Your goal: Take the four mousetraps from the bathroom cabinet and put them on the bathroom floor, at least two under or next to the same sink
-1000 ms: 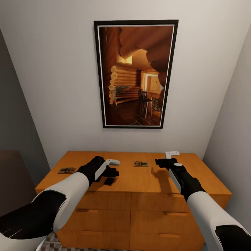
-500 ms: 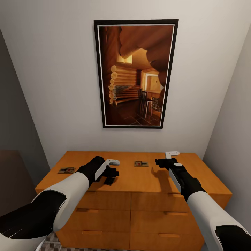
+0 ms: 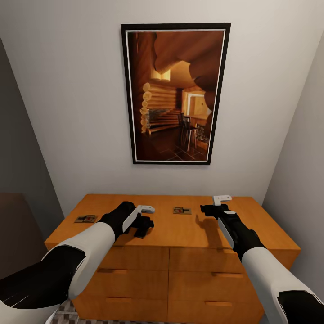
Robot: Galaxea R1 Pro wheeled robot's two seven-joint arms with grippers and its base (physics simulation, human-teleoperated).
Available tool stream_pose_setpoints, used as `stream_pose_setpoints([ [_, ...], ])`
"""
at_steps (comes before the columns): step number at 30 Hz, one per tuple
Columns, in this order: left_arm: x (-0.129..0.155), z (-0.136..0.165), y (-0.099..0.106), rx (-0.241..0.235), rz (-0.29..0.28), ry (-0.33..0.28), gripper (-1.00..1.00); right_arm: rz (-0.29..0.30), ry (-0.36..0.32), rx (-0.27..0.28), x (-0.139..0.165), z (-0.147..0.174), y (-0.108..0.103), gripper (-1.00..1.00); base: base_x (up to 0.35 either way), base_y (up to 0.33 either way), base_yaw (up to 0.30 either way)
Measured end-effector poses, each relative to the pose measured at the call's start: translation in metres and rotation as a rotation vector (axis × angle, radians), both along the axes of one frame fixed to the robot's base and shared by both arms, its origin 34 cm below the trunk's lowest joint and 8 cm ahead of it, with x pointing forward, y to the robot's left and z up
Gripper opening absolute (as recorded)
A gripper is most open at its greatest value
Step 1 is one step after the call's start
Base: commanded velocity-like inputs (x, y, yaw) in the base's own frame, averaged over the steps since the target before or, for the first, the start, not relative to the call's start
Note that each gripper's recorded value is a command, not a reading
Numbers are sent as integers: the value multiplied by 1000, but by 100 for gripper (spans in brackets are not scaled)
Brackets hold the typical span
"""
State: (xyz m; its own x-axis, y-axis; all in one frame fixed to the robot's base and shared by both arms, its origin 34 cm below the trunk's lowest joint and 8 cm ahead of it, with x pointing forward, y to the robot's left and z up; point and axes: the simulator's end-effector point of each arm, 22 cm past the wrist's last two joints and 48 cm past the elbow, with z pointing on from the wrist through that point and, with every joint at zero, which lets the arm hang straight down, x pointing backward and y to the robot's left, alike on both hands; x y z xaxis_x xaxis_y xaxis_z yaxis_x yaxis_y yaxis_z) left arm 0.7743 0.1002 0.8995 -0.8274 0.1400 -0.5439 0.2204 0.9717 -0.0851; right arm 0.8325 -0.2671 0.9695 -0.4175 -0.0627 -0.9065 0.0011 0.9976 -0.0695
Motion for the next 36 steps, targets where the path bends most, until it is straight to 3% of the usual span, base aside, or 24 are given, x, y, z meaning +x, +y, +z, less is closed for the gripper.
stream_pose_setpoints([
  [36, 5, 0, -1, 2, -4, -19, 100, 0, 0, 0, 1, -7, 0, 100, 0, 0, 0],
])
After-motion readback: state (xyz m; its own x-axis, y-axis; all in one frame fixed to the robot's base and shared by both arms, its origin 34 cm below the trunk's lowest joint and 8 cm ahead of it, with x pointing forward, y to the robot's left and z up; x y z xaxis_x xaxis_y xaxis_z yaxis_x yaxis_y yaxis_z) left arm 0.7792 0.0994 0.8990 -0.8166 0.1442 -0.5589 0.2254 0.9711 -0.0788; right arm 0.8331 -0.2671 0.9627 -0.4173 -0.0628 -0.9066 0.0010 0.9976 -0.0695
